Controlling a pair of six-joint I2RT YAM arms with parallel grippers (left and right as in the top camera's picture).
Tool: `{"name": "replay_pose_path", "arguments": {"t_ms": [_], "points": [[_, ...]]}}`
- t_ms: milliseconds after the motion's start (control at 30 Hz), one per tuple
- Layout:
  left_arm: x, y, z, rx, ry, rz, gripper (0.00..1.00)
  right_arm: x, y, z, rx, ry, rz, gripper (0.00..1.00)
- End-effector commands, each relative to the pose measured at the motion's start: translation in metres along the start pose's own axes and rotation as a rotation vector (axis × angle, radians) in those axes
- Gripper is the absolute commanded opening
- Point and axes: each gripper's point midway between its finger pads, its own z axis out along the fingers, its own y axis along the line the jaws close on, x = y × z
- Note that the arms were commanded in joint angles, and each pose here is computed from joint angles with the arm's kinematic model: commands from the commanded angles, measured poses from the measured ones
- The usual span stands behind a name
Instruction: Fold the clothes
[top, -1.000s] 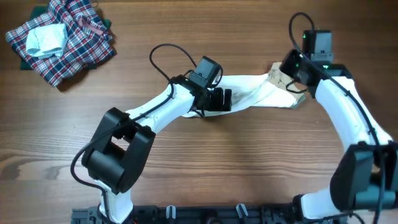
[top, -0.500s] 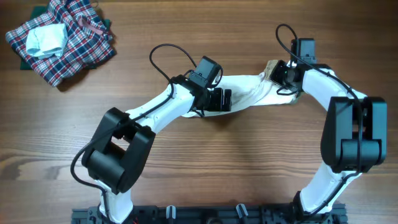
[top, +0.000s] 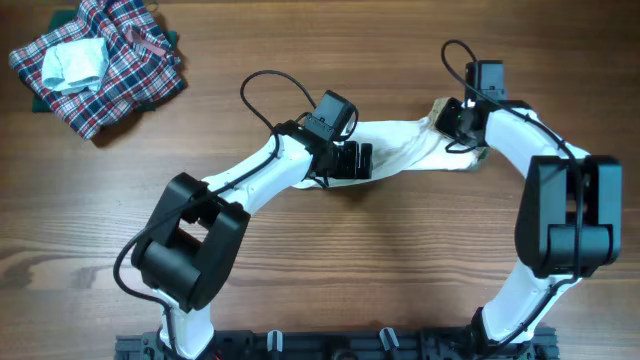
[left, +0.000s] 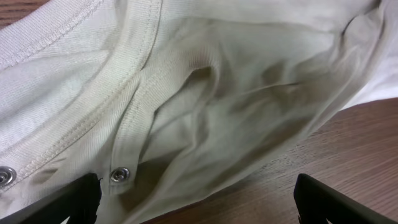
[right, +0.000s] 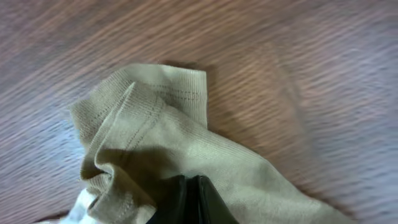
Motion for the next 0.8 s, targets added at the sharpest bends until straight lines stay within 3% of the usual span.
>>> {"name": "replay_pose_path", "arguments": {"t_ms": [0, 333, 767], "points": [[0.002, 0.008, 0.006, -0.025, 0.008, 0.012, 1.0, -0.002, -0.034, 0.009, 0.12, 0.018, -0.001, 0.08], [0.002, 0.008, 0.006, -0.025, 0.008, 0.012, 1.0, -0.041, -0.014, -0.022, 0.095, -0.019, -0.065, 0.09], [0.004, 0.009, 0.006, -0.028, 0.014, 0.011, 1.0, -0.013, -0.002, -0.023, 0.011, 0.1, -0.034, 0.08]]}}
